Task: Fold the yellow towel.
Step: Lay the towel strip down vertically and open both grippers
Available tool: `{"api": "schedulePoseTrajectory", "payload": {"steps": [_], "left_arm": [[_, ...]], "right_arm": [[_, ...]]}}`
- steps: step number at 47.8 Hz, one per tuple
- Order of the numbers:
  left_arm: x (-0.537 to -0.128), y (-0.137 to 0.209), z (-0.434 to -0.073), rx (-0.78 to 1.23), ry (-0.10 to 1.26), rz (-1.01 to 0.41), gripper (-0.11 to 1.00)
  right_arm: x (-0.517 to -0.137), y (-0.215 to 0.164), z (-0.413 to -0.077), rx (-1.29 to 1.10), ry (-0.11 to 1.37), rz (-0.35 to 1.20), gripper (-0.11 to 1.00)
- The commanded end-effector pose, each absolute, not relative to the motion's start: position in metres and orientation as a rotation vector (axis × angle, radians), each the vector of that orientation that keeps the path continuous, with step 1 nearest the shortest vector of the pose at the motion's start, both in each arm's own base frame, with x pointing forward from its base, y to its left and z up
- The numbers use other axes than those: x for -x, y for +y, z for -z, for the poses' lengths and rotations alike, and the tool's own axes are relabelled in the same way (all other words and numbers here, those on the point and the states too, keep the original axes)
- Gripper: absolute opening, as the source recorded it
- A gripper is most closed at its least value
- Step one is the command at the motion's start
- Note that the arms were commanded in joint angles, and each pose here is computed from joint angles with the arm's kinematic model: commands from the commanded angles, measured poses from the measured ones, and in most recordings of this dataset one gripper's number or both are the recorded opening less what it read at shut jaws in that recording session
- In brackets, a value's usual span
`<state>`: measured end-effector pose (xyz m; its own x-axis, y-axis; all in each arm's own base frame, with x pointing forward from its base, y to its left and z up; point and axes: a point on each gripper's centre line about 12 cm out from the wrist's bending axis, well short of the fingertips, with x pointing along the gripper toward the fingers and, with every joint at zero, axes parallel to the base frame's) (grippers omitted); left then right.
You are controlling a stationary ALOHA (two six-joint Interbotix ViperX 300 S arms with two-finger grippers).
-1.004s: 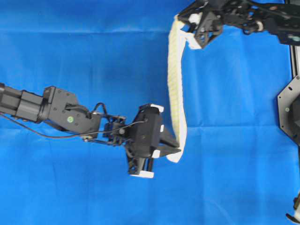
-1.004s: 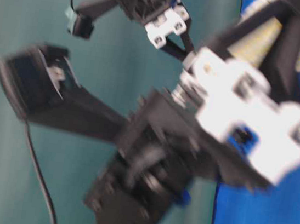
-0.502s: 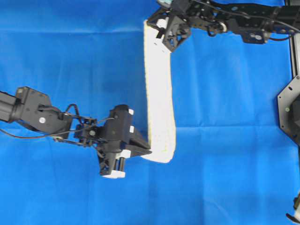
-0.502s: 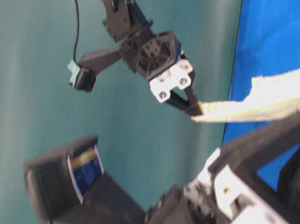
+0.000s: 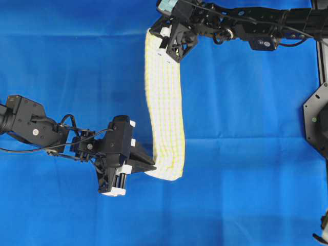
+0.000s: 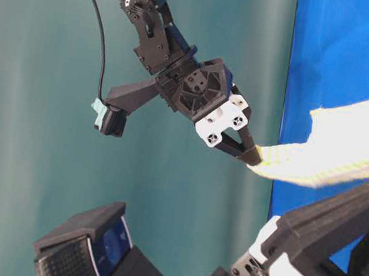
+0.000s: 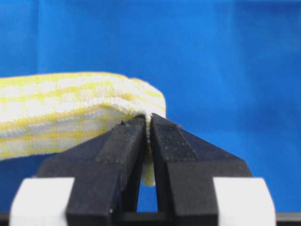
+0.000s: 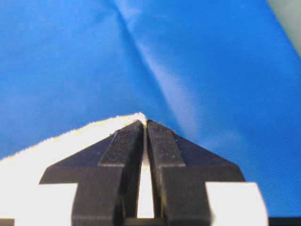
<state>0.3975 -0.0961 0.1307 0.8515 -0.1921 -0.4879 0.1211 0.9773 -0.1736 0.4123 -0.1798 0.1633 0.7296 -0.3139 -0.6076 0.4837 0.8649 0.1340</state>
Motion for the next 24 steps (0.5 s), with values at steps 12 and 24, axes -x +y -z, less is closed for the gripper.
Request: {"api": "schedulePoseTrajectory", "payload": {"steps": [12,24], "left_arm": [[-0.398,-0.097,-0.146,0.178,0.506,0.161,0.45],[-0.376,-0.094,-0.161,0.160,0.672,0.153,0.58]], "right_arm": [[-0.416,-0.176,-0.177,-0.281,0.579,0.432,0.07],[-0.402,-0.168,-0.192,-0.280,0.571,0.427,0.58]]}}
